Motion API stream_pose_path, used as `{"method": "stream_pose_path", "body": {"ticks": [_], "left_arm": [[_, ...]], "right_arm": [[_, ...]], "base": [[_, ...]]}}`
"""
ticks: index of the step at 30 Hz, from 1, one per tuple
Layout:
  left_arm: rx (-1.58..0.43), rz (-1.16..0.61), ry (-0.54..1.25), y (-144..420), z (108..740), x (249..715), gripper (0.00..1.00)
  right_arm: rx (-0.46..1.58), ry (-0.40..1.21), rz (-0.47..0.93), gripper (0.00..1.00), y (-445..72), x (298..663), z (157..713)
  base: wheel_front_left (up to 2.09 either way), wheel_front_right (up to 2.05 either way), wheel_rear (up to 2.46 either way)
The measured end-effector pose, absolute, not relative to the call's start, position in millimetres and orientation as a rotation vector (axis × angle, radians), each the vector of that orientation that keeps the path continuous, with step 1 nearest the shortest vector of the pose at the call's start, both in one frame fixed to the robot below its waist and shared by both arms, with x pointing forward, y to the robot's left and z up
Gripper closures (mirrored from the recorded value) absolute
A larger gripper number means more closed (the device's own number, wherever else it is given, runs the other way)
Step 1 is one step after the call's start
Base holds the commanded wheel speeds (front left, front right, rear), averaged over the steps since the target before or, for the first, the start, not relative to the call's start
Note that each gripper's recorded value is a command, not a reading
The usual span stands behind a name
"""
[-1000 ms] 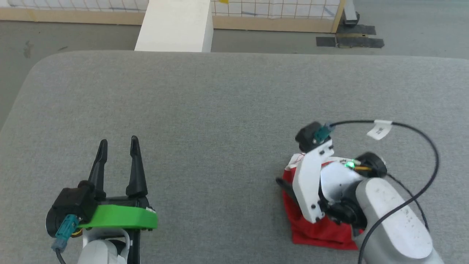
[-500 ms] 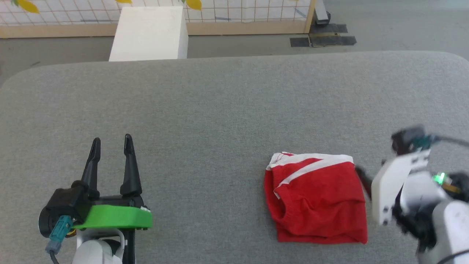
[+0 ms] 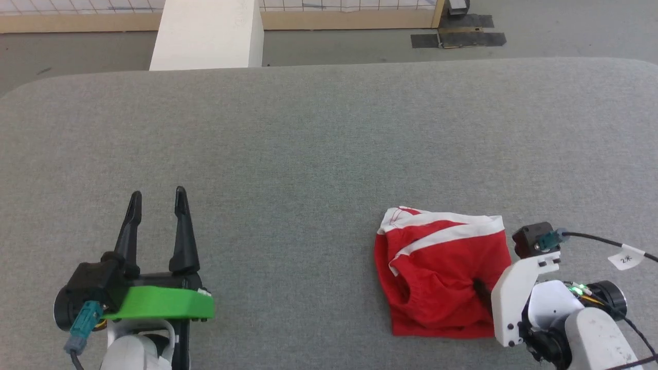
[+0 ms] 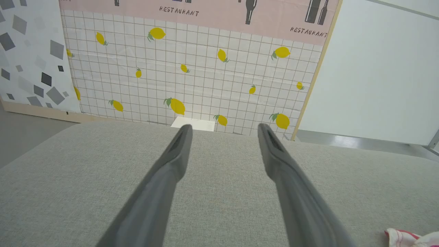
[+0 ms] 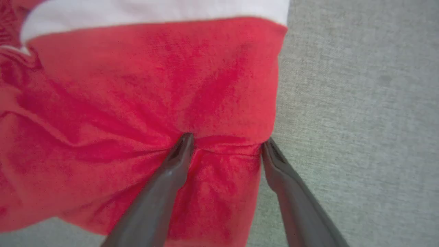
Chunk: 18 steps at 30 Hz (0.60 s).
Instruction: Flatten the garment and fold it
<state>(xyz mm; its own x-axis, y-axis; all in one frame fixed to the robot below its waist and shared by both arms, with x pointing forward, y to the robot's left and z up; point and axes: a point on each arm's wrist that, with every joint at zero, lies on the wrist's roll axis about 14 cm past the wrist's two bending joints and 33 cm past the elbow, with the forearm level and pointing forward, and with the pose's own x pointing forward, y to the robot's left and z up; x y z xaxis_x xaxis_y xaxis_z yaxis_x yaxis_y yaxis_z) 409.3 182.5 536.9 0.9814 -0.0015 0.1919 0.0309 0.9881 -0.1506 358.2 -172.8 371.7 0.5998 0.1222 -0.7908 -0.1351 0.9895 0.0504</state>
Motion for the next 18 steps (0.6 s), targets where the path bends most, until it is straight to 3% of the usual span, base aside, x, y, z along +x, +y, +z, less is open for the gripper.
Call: {"method": "stream_pose_path", "body": {"ticks": [1, 8, 18], "left_arm": [[-0.153, -0.016, -0.193, 183, 537, 409, 0.0], [-0.157, -0.04, -0.204, 174, 539, 418, 0.0], [-0.169, -0.187, -0.217, 120, 539, 449, 0.0]], "right_arm": [[-0.016, 0.911, 0.151, 0.99, -172, 360, 372], [-0.063, 0.886, 0.163, 1.0, -186, 366, 384], [-0.269, 0.864, 0.029, 1.0, -287, 368, 428]], "base": [[0.0, 0.0, 0.0], [0.0, 0.0, 0.0], [0.0, 0.0, 0.0]]}}
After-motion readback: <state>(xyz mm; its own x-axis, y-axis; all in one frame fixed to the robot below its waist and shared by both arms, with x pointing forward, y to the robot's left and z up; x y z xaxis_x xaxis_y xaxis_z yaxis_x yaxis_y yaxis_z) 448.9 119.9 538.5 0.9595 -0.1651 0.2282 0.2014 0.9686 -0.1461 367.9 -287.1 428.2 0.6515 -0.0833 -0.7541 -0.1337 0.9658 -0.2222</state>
